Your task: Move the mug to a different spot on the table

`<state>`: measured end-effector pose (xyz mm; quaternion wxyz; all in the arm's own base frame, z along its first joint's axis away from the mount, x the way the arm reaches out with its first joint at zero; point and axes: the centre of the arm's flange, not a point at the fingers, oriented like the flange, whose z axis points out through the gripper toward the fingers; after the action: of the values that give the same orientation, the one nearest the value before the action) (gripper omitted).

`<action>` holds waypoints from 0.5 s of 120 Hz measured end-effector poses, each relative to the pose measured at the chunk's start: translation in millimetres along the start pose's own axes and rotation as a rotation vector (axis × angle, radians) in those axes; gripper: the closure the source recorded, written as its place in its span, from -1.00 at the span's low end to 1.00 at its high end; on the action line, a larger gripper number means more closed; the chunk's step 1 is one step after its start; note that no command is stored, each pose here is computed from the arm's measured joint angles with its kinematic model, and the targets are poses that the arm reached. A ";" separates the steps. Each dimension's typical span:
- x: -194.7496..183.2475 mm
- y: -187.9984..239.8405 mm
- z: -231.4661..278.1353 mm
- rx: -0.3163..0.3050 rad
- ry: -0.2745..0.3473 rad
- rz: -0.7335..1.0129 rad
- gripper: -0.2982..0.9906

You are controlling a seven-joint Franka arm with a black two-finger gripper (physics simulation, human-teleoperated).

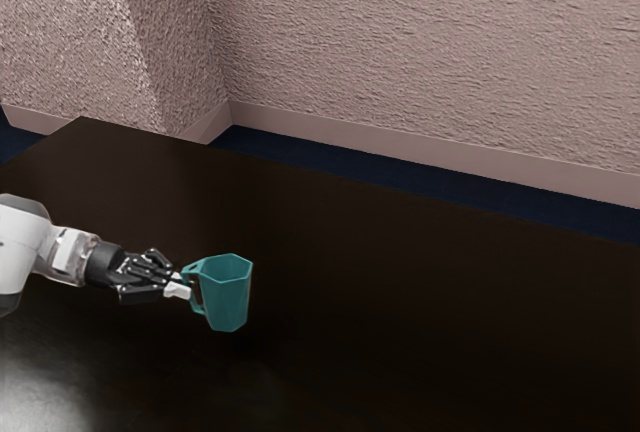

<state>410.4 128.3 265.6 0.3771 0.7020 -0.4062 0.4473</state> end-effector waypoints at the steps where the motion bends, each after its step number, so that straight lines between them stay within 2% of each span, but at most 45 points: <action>1: -0.4 0.4 -0.3 0.002 0.002 0.000 0.68; 37: -4.3 2.7 -19.9 0.057 0.039 0.034 0.68; 60: -22.0 1.6 -11.4 0.041 0.062 0.027 0.68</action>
<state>399.4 142.9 249.0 0.3690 0.6898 -0.3943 0.4821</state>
